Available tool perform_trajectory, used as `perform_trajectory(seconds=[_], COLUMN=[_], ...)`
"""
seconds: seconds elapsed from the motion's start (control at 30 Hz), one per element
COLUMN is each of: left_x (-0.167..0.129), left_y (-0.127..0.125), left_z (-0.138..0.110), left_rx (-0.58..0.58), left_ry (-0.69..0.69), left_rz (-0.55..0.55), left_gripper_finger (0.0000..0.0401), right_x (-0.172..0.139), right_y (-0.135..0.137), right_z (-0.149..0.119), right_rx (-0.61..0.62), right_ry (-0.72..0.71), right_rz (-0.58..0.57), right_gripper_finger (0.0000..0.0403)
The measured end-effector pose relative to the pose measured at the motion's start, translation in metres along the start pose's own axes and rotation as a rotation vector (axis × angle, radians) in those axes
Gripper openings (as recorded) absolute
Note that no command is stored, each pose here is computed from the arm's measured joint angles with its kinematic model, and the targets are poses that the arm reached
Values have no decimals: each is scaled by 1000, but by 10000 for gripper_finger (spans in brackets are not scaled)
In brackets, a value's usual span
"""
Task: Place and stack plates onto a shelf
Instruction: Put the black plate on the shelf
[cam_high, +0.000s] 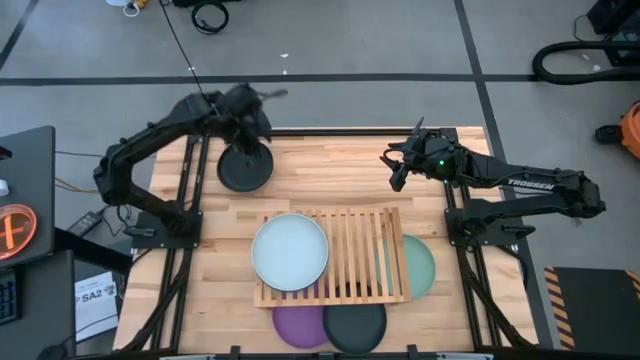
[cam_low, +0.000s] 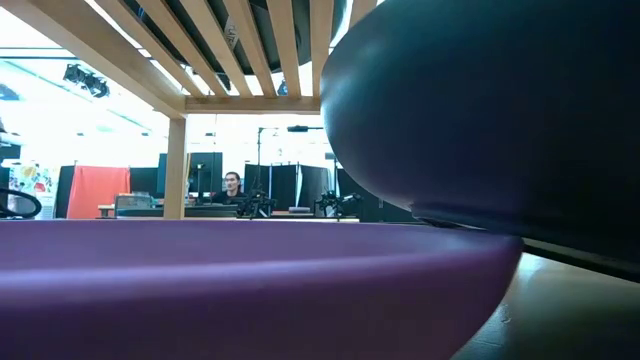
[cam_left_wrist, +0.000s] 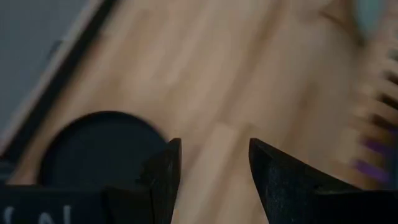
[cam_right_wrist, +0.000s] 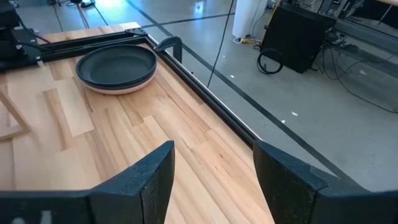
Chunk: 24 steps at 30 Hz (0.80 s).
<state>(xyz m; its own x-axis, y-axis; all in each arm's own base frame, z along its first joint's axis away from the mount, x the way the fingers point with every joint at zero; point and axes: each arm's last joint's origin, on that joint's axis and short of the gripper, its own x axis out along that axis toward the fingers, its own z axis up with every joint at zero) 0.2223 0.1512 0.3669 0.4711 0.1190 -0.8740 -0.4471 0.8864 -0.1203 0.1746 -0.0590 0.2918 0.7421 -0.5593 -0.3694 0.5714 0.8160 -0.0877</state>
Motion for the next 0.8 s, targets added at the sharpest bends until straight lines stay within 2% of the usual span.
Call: perform_trajectory(seconds=[0.17, 0.4, 0.57, 0.8], left_x=[0, 20, 51, 99], left_y=[55, 115, 143, 165], left_z=[-2, -10, -10, -6], left_rx=[-31, 33, 58, 35], left_ry=[-2, 89, 160, 217], left_rz=[95, 141, 118, 85], left_gripper_finger=[192, 192, 192, 192], right_x=[0, 0, 0, 0], right_y=[0, 0, 0, 0], right_z=[0, 0, 0, 0], right_rx=[0, 0, 0, 0], right_ry=[1, 1, 1, 1], right_rz=[1, 1, 1, 1], right_gripper_finger=[223, 223, 223, 223])
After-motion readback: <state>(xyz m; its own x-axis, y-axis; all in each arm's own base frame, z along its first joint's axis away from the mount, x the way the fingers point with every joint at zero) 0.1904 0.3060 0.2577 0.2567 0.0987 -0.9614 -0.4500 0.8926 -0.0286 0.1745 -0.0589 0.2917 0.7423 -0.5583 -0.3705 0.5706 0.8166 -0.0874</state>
